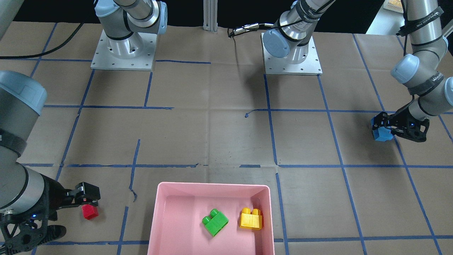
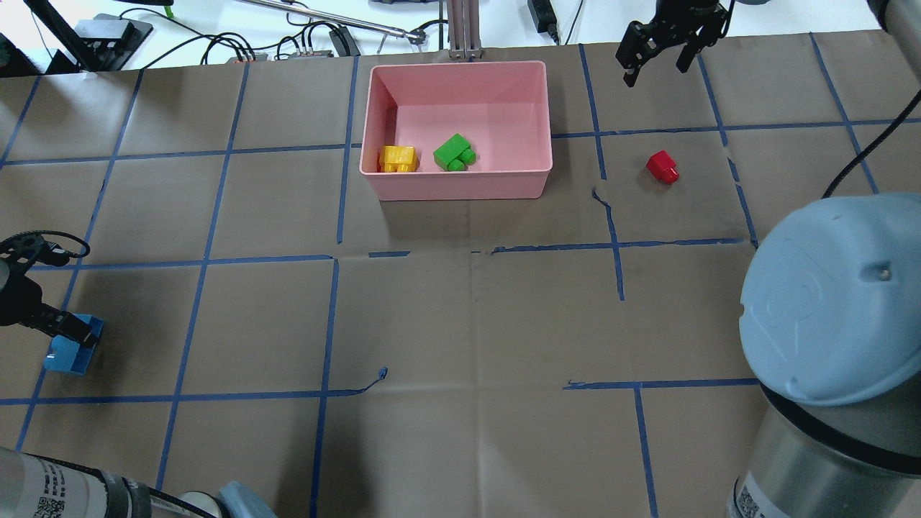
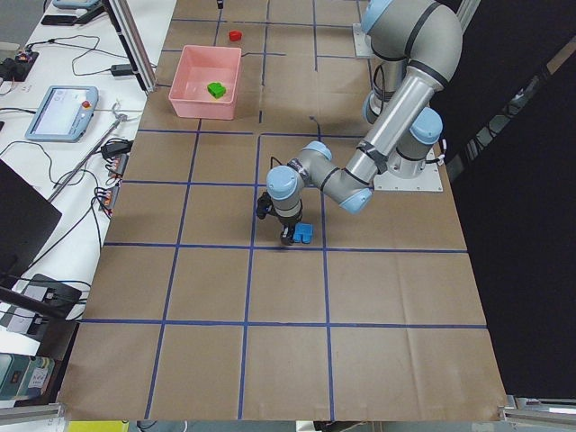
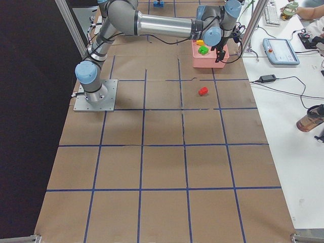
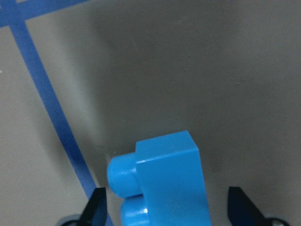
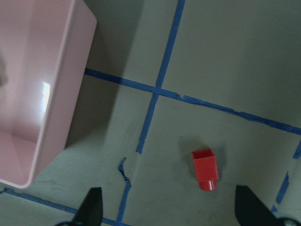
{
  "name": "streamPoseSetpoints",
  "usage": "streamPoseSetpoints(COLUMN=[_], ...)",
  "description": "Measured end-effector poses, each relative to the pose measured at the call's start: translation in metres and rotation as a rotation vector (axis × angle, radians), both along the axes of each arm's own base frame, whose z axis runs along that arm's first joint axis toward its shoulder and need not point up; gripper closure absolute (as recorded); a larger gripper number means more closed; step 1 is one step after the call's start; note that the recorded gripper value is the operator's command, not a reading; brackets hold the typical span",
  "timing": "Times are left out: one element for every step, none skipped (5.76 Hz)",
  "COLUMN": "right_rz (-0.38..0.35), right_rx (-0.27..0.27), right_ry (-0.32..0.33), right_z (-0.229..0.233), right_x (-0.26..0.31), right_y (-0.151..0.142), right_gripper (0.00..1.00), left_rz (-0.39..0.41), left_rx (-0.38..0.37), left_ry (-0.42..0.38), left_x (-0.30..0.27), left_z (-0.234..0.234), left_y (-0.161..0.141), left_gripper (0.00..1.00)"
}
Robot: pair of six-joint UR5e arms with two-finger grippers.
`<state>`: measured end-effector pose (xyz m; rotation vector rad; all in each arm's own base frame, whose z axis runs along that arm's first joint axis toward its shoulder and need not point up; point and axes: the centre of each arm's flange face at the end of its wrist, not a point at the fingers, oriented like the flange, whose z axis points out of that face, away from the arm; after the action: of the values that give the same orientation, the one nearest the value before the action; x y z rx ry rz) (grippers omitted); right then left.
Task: Put all blocks into box
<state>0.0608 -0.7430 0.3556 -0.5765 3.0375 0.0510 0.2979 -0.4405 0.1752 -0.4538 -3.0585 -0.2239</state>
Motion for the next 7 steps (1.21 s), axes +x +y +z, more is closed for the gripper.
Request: streamPoseSetpoints(right_rz=[0.035,0.039,0.039,0.04,0.041,0.041,0.041], right_rx=[0.017,0.021,0.016,0.0,-0.009,-0.009,-0.002], right_ry=[0.003,0.004,0.006,0.01,0.013,0.013,0.014], right_z=[-0.028,-0.065,-0.104,-0.133,-0.148,-0.156,-0.162], right_x=[-0.016,-0.031,-0.042,-0.046,-0.046,-0.046,-0.046], right_y=[0.004,0.01,0.02,0.029,0.034,0.036,0.037], right_gripper=[0.01,0.01,0.01,0.02,0.13,0.23,0.4], left_rz=[0.001,0.001,0.001,-0.001,-0.006,-0.013,-0.033], left_rx=[0.006,0.009,0.004,-0.005,-0.022,-0.051,-0.068], left_ry=[0.005,0.01,0.007,0.001,0.0,0.003,0.005], left_x=[-0.002,-0.004,-0.006,-0.008,-0.011,-0.023,-0.054], left_z=[-0.003,-0.005,-0.002,0.005,0.014,0.027,0.049], left_y=[0.002,0.004,0.005,0.003,-0.001,-0.01,-0.037], left_gripper=[0.62,0.93,1.0,1.0,1.0,1.0,1.0])
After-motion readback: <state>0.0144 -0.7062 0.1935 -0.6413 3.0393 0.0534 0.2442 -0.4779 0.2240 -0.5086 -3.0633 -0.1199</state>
